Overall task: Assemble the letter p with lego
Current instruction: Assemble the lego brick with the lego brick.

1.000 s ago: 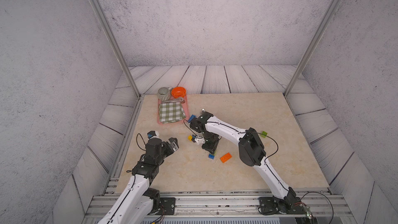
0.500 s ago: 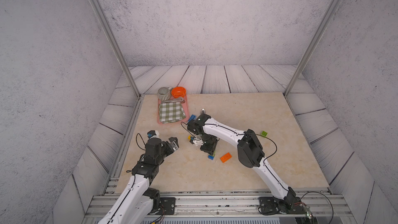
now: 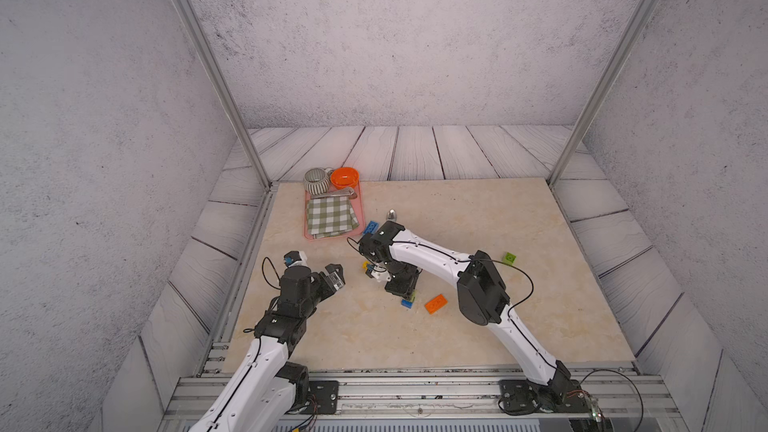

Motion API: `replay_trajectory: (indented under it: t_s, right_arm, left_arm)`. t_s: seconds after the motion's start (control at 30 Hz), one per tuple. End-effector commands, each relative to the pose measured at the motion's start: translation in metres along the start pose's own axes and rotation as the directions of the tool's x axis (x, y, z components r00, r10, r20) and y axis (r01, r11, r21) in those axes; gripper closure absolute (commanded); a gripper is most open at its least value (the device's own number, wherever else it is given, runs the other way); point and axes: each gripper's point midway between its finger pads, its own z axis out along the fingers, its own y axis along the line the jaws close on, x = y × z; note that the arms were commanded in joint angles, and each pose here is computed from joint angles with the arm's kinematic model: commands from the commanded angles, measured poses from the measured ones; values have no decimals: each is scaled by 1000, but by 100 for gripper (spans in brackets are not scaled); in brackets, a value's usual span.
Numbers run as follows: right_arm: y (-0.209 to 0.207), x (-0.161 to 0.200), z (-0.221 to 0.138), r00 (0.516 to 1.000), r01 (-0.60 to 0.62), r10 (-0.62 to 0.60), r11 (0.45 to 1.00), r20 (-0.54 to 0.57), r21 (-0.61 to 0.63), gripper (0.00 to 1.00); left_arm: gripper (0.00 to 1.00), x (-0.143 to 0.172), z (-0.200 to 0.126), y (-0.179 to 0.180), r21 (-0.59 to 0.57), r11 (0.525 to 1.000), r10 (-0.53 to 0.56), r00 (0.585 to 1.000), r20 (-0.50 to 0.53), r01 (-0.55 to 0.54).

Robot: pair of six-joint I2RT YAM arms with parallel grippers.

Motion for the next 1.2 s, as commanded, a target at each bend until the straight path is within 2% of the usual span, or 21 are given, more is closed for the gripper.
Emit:
replay_trajectory:
  t_s: [0.0,0.43,0.73,0.97,1.17]
  right_arm:
    - [4,3,-4,1000,-12,12,1000,-16,19,100]
    - [11,2,12,998,-19,23,998,-63,54,100]
    - [17,3,29,986,-108,117,991,-116,80,100]
    - [9,2,28,971,-204,219,969,-97,141,100]
    - [4,-5,20,955,-287,295,944,-29,160,100]
  left_arm:
    - [2,-5,-1,-2,9,1000,-2,1000,14,2]
    - [2,-4,-1,-3,14,1000,-3,1000,12,3]
    - [2,-4,-1,-3,14,1000,-4,1000,12,3]
    - [2,-4,-1,-3,15,1000,-5,1000,11,5]
    - [2,-5,-2,-4,19,1000,-6,1000,14,5]
